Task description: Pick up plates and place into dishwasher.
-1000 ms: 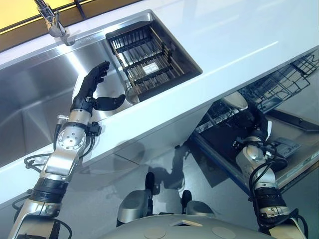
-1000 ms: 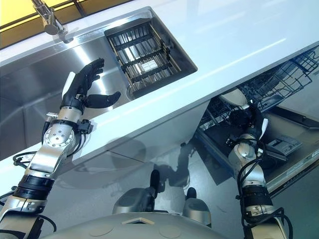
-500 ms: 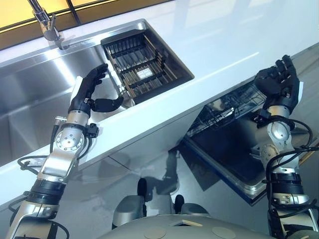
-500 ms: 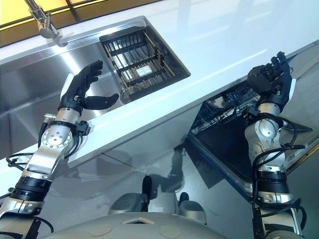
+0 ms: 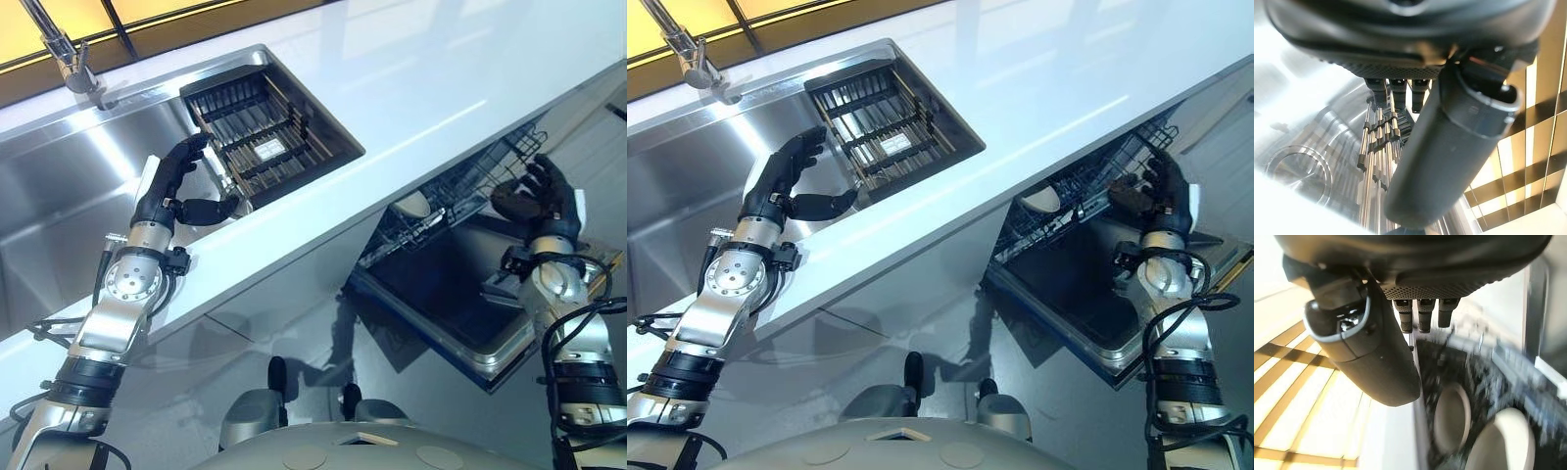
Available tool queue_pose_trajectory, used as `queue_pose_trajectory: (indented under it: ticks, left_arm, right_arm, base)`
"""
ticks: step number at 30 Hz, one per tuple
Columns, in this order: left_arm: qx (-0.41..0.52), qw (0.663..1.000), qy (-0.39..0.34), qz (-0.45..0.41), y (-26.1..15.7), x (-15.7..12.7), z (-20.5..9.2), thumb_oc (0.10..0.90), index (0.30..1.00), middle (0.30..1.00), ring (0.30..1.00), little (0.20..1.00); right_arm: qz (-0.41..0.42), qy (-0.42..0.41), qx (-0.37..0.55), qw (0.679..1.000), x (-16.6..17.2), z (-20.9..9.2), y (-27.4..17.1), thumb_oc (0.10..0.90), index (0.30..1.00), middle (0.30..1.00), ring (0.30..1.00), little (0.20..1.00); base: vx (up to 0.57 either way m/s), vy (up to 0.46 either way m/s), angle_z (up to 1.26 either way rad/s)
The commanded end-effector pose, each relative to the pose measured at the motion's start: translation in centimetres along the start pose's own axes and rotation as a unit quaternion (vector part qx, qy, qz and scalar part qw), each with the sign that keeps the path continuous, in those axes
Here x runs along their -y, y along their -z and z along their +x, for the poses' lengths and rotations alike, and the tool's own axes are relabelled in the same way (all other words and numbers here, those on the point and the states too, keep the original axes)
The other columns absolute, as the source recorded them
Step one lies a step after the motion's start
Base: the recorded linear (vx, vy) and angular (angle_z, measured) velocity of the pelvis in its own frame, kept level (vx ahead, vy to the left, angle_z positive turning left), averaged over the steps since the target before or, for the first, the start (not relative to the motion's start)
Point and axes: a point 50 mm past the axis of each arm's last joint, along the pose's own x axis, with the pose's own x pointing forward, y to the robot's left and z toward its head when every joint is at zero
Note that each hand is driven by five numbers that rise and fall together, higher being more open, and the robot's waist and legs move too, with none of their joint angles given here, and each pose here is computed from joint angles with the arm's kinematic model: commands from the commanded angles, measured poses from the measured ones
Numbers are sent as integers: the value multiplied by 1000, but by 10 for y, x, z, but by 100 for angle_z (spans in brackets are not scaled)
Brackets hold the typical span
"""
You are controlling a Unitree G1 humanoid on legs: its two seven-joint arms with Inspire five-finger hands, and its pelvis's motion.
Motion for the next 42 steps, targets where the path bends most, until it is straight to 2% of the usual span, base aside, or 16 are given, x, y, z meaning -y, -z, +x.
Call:
queue_pose_trajectory:
  ticks: [1,9,12,13,16,20,25,32,36,38,42]
  left_arm:
    - [49,997,-49,18,-13,-27,0,800,900,900,900,900]
    - [42,997,-63,23,-10,-38,-1,800,900,900,900,900]
    - [40,997,-67,23,-9,-41,-1,800,900,900,900,900]
    - [39,997,-68,24,-8,-44,-1,800,900,900,900,900]
    - [41,997,-69,25,-9,-45,-1,800,900,900,900,900]
    - [47,996,-68,25,-10,-45,1,800,900,900,900,900]
    - [57,996,-64,26,-14,-43,2,800,900,900,900,900]
    - [70,996,-48,29,-21,-36,7,800,900,900,900,900]
    - [76,996,-43,30,-25,-34,9,800,900,900,900,900]
    - [82,996,-33,26,-30,-28,13,800,900,900,900,900]
    - [87,996,-22,21,-35,-21,16,800,900,900,900,900]
  right_arm:
    - [-59,136,112,983,54,18,-47,100,300,300,300,200]
    - [-58,276,139,949,98,6,-40,100,300,300,300,200]
    - [-93,301,134,940,108,5,-36,100,300,300,300,200]
    - [-127,316,114,933,117,4,-27,100,300,300,300,200]
    - [-162,324,71,929,127,4,-12,100,300,300,300,200]
    - [-167,309,-31,936,133,0,29,100,300,300,300,200]
    - [-134,275,-170,937,120,-18,90,100,300,300,300,200]
    - [-158,219,-358,894,109,-58,169,100,300,300,300,200]
    - [-140,212,-404,879,103,-70,185,100,300,300,300,200]
    - [-115,207,-452,860,98,-86,204,100,300,300,300,200]
    - [-122,175,-466,859,86,-91,212,100,300,300,300,200]
  base:
    - [-25,-19,-7]
    - [-21,-21,-6]
    - [-12,-22,-14]
    - [-18,-31,-10]
    - [-24,-40,-11]
    - [-31,-45,-8]
    - [-23,-56,-4]
    - [7,-60,6]
    - [-17,-48,12]
    - [12,-56,12]
    - [14,-33,20]
